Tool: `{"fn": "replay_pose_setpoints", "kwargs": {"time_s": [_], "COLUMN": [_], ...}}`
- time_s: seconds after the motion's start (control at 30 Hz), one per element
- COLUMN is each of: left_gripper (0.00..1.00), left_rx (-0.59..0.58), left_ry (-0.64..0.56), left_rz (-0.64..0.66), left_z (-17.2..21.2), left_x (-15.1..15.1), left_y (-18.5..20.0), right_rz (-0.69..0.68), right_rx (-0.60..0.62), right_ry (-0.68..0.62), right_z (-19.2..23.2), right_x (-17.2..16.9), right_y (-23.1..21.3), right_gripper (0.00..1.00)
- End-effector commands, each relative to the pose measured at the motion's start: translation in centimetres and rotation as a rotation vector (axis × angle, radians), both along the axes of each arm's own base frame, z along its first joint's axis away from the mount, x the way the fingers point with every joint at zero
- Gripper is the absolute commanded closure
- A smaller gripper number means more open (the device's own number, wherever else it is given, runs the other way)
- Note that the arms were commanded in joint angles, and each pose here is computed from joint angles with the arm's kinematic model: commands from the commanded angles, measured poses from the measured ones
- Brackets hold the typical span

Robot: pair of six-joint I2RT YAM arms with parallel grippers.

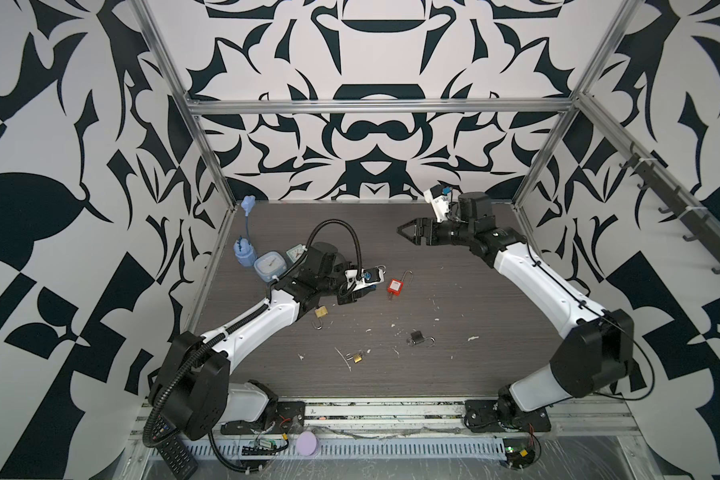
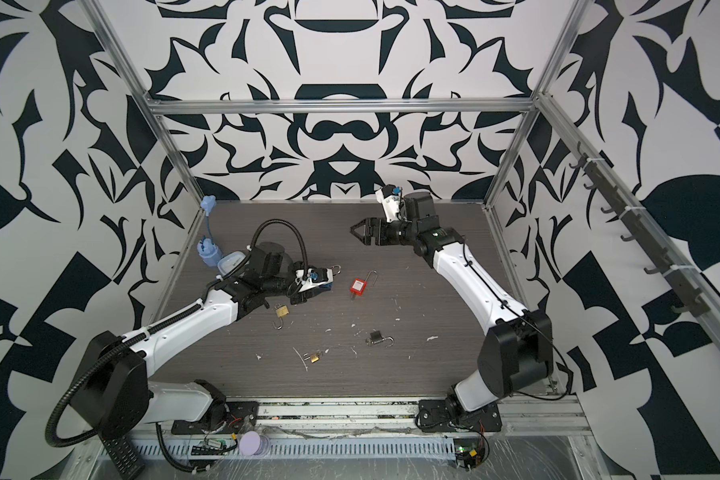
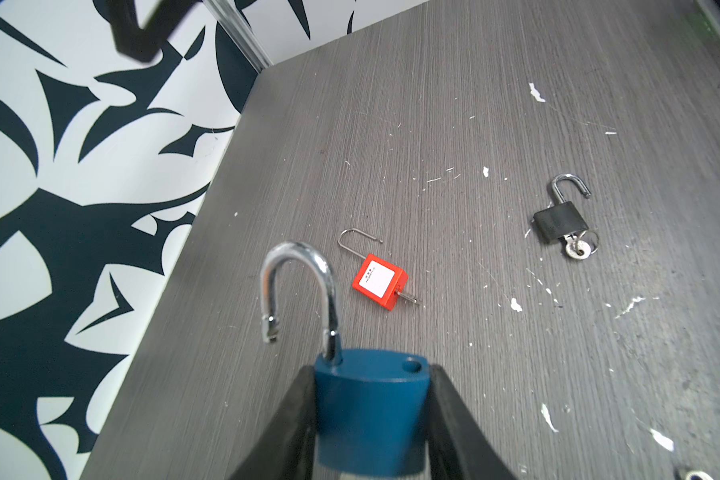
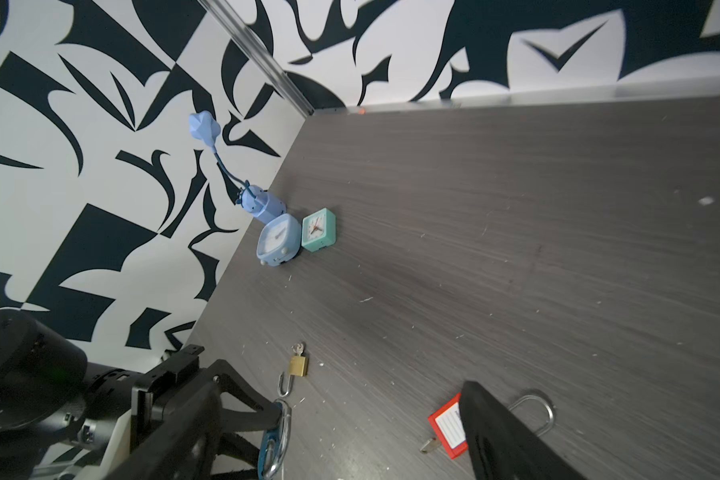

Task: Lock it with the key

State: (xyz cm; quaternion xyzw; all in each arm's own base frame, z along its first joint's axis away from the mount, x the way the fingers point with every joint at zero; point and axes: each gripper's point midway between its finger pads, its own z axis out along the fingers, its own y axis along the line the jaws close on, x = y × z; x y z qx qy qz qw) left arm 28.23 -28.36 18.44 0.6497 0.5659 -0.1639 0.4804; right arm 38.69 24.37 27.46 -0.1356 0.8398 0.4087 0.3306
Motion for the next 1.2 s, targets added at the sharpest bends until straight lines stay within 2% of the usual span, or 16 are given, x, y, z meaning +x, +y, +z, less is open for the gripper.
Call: {"fn": "replay_pose_setpoints", "kwargs": {"time_s": [0.0, 0.17, 0.3, 0.93, 1.17], "left_gripper": [1.00, 1.00, 1.00, 1.00, 1.00], "left_rx": [-0.071, -0.095, -0.093, -0.080, -0.098], "left_ry": [-0.099, -0.105, -0.106, -0.137, -0.141], "left_rz": [-0.069, -0.059, -0.052, -0.047, -0.020], "left_z": [2.4, 2.7, 2.6, 2.6, 2.7], "left_x": [-0.3, 0.0, 0.3, 0.9, 1.3], "left_y": [-0.9, -1.1, -1.1, -1.2, -1.1], "right_rz": [0.127, 0.210, 0.223, 0.158, 0.164], "right_rx": [0.008, -0.073, -0.135, -0.205, -0.220], "right_ry": [0.080, 0.101, 0.113, 0.082, 0.112], "right_z": [-0.1, -2.0, -3.4, -4.4, -5.1], "right_x": [-2.3, -4.1, -4.8, -4.2, -4.8], "right_y": [2.2, 4.1, 4.2, 3.0, 2.8], "right_gripper": [0.09, 0.11, 0.12, 0.16, 0.24]}}
